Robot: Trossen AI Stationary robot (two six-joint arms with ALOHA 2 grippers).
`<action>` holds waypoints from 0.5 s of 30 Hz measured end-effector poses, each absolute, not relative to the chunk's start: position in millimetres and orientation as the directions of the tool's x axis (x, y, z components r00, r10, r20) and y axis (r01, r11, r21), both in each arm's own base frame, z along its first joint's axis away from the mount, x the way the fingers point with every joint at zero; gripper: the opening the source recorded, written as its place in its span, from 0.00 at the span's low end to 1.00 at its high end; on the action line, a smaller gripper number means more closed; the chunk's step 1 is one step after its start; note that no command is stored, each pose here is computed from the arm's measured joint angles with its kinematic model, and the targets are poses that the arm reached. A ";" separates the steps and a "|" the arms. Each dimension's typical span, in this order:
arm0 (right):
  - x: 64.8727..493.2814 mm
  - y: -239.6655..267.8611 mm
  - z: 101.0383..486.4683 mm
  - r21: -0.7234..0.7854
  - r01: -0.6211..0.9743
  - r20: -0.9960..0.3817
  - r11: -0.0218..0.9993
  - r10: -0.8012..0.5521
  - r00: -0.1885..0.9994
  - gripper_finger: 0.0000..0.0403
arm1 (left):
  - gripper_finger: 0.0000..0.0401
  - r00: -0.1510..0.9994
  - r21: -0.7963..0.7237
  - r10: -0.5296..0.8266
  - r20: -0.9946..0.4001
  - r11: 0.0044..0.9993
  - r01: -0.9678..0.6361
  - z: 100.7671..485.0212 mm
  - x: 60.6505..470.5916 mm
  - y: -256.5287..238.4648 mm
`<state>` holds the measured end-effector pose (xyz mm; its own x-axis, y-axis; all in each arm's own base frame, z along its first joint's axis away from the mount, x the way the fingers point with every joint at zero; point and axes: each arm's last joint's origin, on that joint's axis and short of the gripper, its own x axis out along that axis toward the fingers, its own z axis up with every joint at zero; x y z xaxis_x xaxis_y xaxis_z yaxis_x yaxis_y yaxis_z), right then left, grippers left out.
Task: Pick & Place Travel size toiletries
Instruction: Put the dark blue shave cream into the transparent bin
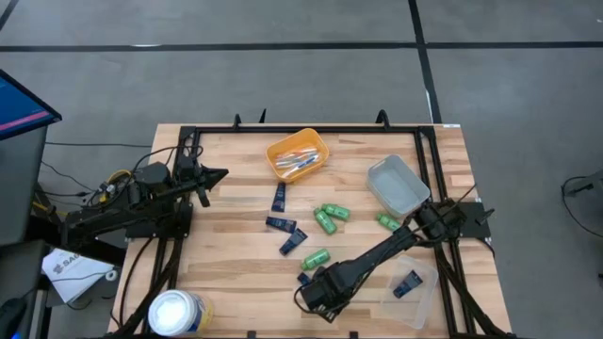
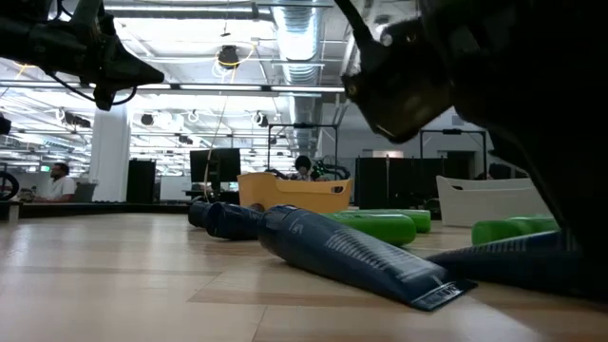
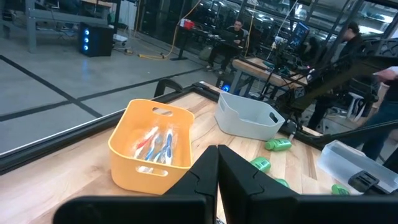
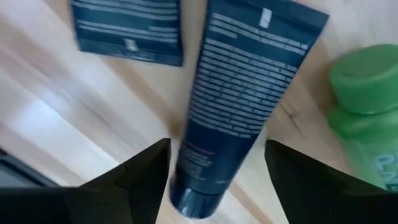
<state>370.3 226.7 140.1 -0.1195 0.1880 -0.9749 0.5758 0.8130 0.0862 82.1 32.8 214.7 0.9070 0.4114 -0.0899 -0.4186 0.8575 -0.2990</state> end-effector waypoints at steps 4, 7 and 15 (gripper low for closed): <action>370.8 227.0 138.1 0.096 0.581 -0.975 0.808 0.194 -0.109 0.52 | 0.00 0.907 -0.299 0.411 -0.090 0.858 -0.418 214.7 82.1 32.8; 370.8 226.9 138.1 0.096 0.581 -0.975 0.808 0.195 -0.110 0.42 | 0.00 0.907 -0.299 0.411 -0.090 0.858 -0.418 214.7 82.1 32.8; 374.0 229.1 148.6 0.133 0.565 -0.972 0.814 0.218 -0.086 0.24 | 0.00 0.908 -0.299 0.410 -0.092 0.858 -0.418 214.5 82.1 32.7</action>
<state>374.0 229.1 148.6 -0.0856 0.2179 -0.9722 0.5649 0.8144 0.1328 82.1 32.7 214.5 0.9075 0.4097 -0.0922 -0.4177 0.8580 -0.2989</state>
